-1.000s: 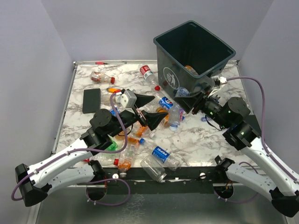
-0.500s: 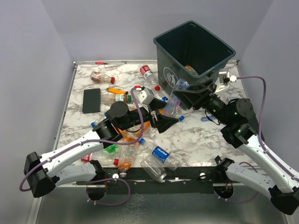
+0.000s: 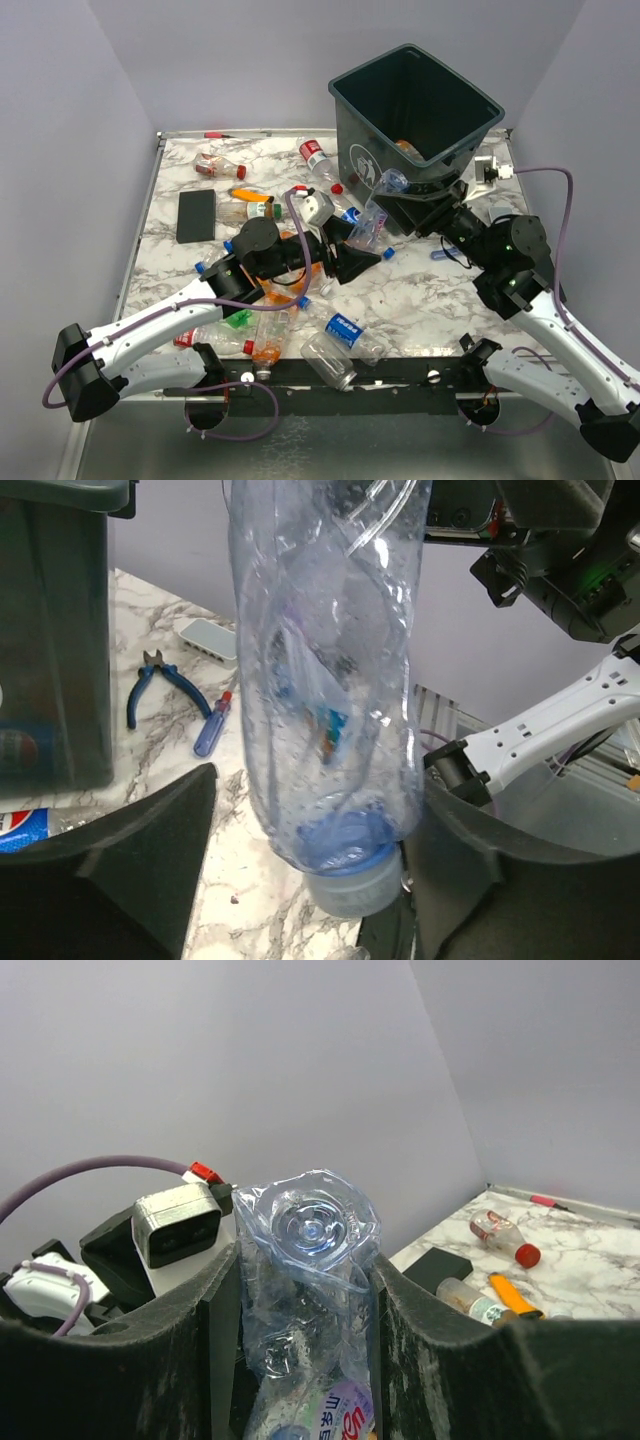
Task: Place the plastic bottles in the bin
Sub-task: Place the plastic bottle in the trash bin.
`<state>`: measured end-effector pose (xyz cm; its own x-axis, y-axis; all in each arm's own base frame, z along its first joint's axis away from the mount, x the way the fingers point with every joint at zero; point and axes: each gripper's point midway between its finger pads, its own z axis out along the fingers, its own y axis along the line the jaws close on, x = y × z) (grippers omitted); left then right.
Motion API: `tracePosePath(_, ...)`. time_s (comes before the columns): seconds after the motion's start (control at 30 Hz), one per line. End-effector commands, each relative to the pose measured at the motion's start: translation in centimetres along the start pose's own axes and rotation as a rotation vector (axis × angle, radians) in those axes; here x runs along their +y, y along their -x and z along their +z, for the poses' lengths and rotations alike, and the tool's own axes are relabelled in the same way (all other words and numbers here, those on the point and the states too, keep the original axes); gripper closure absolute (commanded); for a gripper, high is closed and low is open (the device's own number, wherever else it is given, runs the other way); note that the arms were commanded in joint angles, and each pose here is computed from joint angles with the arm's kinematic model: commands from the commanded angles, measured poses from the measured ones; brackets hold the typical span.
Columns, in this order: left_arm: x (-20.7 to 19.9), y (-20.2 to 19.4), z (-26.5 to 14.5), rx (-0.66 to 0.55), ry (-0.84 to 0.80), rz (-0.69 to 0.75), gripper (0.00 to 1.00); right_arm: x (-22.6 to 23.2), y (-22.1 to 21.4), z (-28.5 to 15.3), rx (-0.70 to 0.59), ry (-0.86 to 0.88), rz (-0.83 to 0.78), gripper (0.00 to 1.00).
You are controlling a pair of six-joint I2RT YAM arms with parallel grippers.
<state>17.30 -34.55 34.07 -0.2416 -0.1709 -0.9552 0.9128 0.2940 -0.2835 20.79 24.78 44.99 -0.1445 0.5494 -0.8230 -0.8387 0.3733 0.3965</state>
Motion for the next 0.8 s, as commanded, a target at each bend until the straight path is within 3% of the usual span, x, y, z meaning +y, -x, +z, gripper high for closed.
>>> tracePosePath(0.0,0.2,-0.5,-0.6,0.005,0.020,-0.001,0.37,0.7,1.3,-0.4,-0.046,0.007,-0.035,0.71)
tracePosePath(0.1,0.4,-0.9,-0.8,0.018,0.028,-0.005,0.52,0.4,1.2,-0.5,-0.039,-0.006,-0.046,0.71)
tracePosePath(0.23,0.3,-1.2,-0.7,0.031,0.028,-0.015,0.43,0.1,1.0,-0.5,-0.036,-0.016,-0.056,0.71)
tracePosePath(0.3,0.3,-1.2,-0.6,0.038,0.024,-0.018,0.43,0.0,0.9,-0.5,-0.034,-0.019,-0.058,0.71)
tracePosePath(0.4,0.2,-1.3,-0.5,0.047,0.015,-0.020,0.57,-0.1,0.7,-0.5,-0.027,-0.021,-0.059,0.71)
tracePosePath(0.53,0.1,-1.5,-0.4,0.057,0.006,-0.012,0.87,-0.2,0.5,-0.4,-0.013,-0.026,-0.057,0.65)
tracePosePath(0.6,0.2,-1.5,-0.4,0.060,0.008,-0.004,1.00,0.0,0.5,-0.4,0.009,-0.022,-0.054,0.49)
tracePosePath(0.7,0.6,-1.1,-0.7,0.053,0.039,0.027,1.00,0.0,-0.4,-0.5,0.087,-0.045,-0.032,0.12)
tracePosePath(0.73,1.0,-0.7,-0.9,0.044,0.061,0.044,1.00,-0.1,-0.4,-0.6,0.112,-0.063,-0.024,0.03)
tracePosePath(0.77,1.3,-0.2,-1.2,0.035,0.087,0.066,1.00,-0.2,-0.5,-0.8,0.135,-0.086,-0.017,0.00)
